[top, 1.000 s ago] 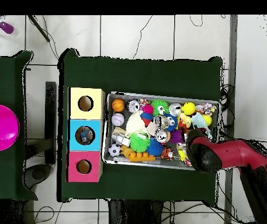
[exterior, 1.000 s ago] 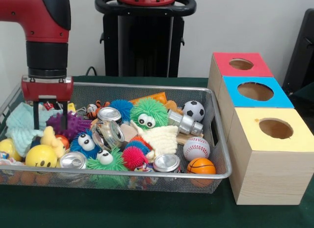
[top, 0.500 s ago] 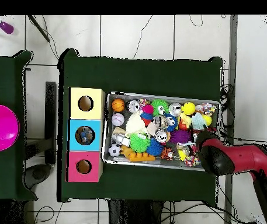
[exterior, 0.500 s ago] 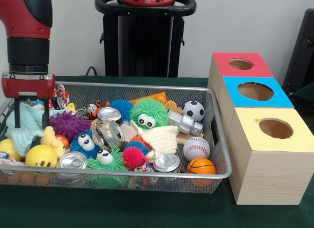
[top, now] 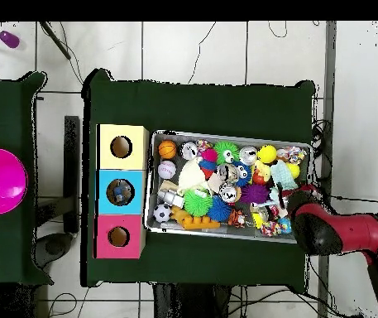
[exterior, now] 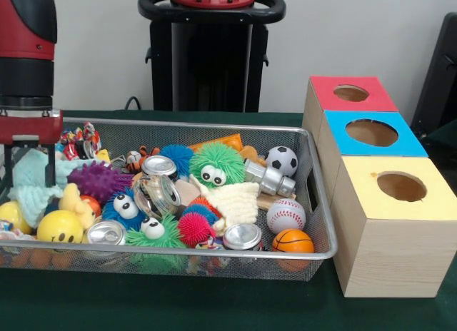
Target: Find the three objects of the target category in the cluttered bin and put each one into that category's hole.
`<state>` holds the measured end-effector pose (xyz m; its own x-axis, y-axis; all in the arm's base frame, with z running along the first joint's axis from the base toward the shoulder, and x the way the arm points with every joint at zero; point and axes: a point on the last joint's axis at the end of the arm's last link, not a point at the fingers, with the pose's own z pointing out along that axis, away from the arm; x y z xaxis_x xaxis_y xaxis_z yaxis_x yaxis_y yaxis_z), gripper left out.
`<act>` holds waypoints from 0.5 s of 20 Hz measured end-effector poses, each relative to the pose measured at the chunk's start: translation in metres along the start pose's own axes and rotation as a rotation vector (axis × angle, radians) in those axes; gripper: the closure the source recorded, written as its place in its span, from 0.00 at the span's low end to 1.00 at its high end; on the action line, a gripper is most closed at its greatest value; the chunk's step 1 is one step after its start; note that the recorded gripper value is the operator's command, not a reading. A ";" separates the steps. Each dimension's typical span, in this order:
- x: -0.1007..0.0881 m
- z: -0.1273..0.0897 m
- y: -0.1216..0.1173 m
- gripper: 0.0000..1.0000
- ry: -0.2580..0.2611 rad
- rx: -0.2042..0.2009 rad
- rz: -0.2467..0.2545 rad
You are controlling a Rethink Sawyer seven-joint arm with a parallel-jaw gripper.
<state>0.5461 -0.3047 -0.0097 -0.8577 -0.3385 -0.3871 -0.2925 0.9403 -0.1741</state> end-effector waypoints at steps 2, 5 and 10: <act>0.003 0.003 0.005 0.00 0.007 -0.004 -0.013; 0.006 0.011 0.020 0.00 0.019 -0.014 -0.050; 0.007 0.022 0.039 0.00 0.000 -0.028 -0.089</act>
<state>0.5379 -0.2710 -0.0389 -0.8276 -0.4211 -0.3712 -0.3798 0.9070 -0.1822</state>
